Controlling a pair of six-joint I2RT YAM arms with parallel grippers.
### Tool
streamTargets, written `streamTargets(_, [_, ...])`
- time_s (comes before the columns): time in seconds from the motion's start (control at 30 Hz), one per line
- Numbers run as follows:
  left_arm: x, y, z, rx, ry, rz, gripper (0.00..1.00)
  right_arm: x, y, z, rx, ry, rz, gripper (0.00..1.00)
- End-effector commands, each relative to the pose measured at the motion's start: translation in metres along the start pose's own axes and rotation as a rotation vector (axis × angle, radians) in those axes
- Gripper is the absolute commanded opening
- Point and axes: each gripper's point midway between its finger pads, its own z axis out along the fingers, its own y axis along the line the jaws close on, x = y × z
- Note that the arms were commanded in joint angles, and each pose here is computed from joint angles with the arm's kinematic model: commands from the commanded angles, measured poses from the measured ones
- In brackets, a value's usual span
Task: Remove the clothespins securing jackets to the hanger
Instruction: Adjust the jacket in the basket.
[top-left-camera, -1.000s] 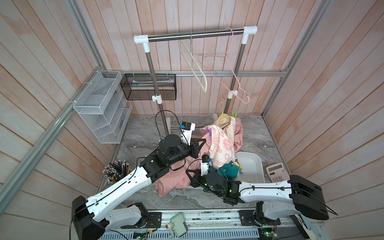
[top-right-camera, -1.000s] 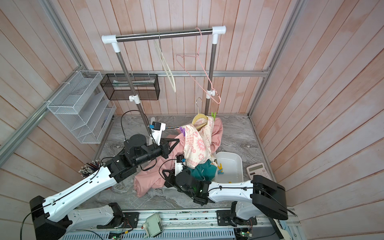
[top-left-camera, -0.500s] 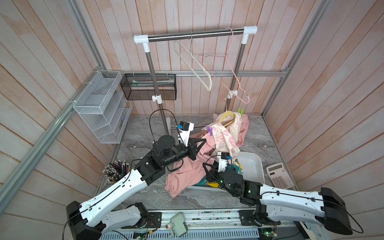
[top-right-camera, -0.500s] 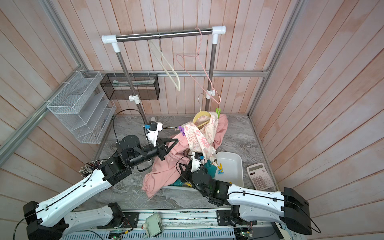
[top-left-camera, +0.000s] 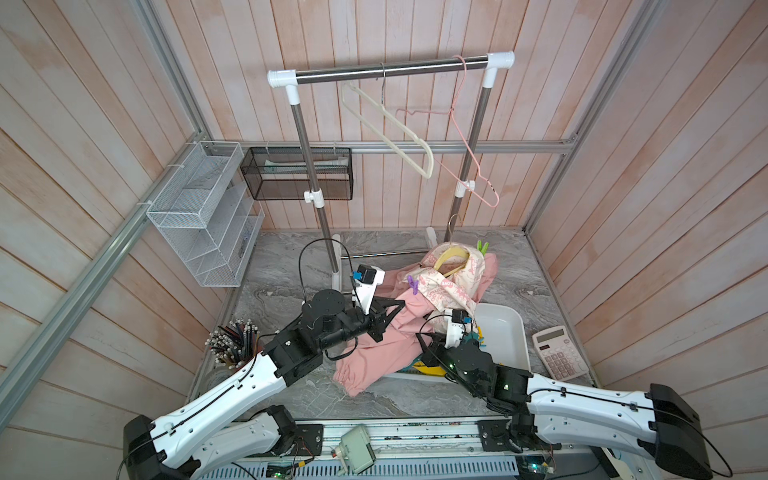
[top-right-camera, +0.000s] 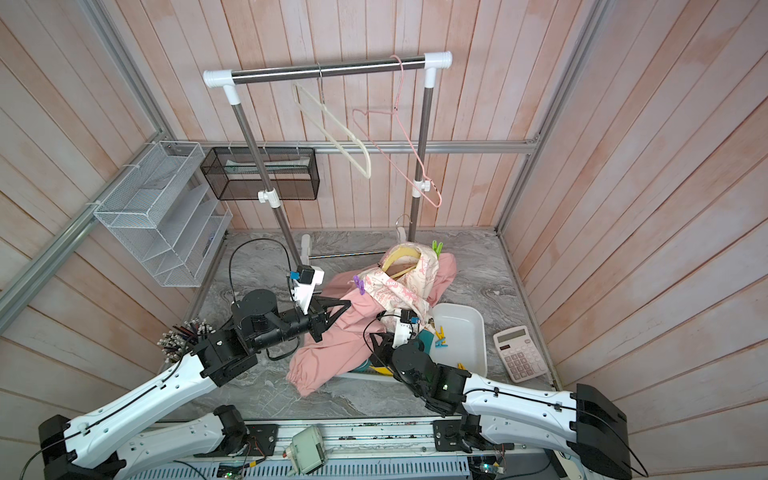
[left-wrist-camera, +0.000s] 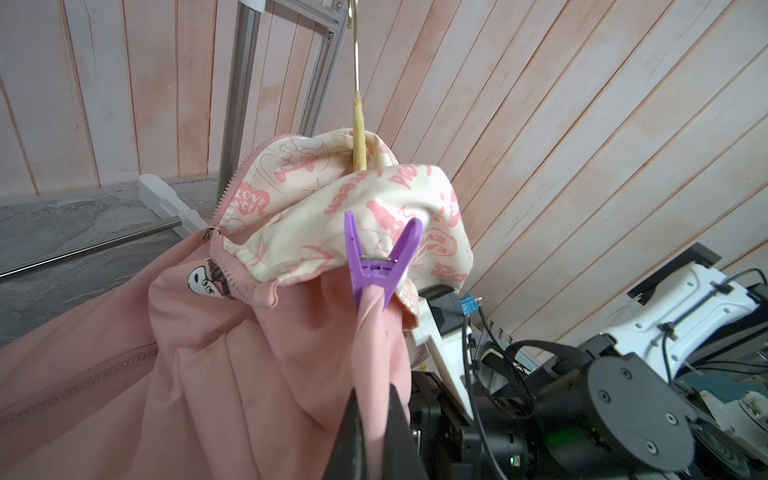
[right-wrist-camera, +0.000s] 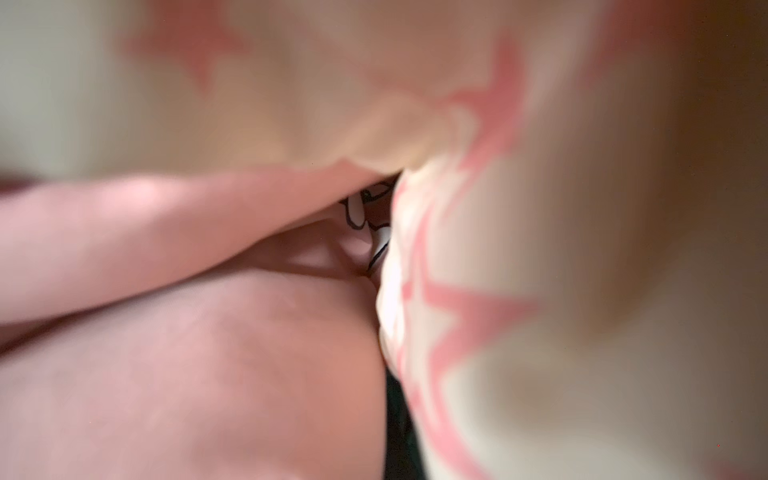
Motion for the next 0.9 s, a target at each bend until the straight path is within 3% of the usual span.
streamTargets(0.0, [-0.055, -0.022, -0.038, 0.045, -0.236, 0.084, 0.0, 0.001, -0.08, -0.007, 0.273, -0.063, -0.056, 0.0])
streamTargets(0.2, [-0.033, -0.009, -0.043, 0.025, -0.268, 0.079, 0.0, 0.015, -0.069, 0.002, 0.196, 0.004, -0.103, 0.01])
streamTargets(0.3, [-0.025, 0.002, -0.041, -0.022, -0.269, 0.08, 0.0, 0.019, -0.058, 0.006, 0.168, 0.043, -0.154, 0.3])
streamTargets(0.5, [-0.034, 0.011, -0.044, -0.079, -0.326, 0.077, 0.0, 0.033, -0.037, 0.007, 0.096, 0.141, -0.21, 0.59])
streamTargets(0.87, [-0.048, 0.022, -0.032, -0.138, -0.354, 0.028, 0.0, 0.035, 0.006, -0.012, 0.023, 0.172, -0.221, 0.72])
